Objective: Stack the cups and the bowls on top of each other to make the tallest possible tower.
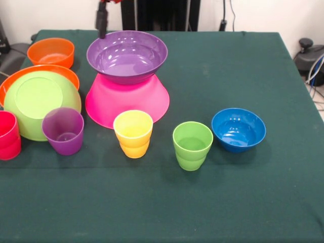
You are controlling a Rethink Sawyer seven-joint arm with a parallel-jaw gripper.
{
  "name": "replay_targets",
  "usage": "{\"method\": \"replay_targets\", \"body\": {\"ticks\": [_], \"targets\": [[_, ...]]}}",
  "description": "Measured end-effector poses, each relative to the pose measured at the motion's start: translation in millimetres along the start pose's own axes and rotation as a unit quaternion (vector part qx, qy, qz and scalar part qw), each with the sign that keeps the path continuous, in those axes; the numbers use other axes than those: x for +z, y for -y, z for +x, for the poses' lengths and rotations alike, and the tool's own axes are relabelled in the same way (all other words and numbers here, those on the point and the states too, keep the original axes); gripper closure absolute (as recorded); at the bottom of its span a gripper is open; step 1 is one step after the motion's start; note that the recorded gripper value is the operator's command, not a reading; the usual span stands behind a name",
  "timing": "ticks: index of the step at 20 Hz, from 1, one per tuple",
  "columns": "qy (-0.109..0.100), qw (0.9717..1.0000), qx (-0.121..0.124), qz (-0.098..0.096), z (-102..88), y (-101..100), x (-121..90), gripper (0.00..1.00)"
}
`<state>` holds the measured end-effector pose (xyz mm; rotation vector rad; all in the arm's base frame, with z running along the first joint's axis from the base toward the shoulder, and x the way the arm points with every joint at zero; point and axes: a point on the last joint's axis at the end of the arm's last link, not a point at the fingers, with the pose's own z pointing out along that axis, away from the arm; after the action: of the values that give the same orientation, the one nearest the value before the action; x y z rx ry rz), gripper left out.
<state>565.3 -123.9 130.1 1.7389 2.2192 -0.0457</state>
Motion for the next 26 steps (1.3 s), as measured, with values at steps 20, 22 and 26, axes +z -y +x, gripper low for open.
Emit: {"method": "replay_targets", "body": {"ticks": [20, 22, 26], "targets": [[0.014, 0.9975, -0.06, -0.036, -81.5, 68.0, 53.2, 0.0], [0.014, 0.9965, -0.069, -0.045, -82.1, 73.0, 60.1, 0.0], [0.017, 0.9912, -0.105, -0.079, -77.8, 84.8, 77.8, 0.0]]}}
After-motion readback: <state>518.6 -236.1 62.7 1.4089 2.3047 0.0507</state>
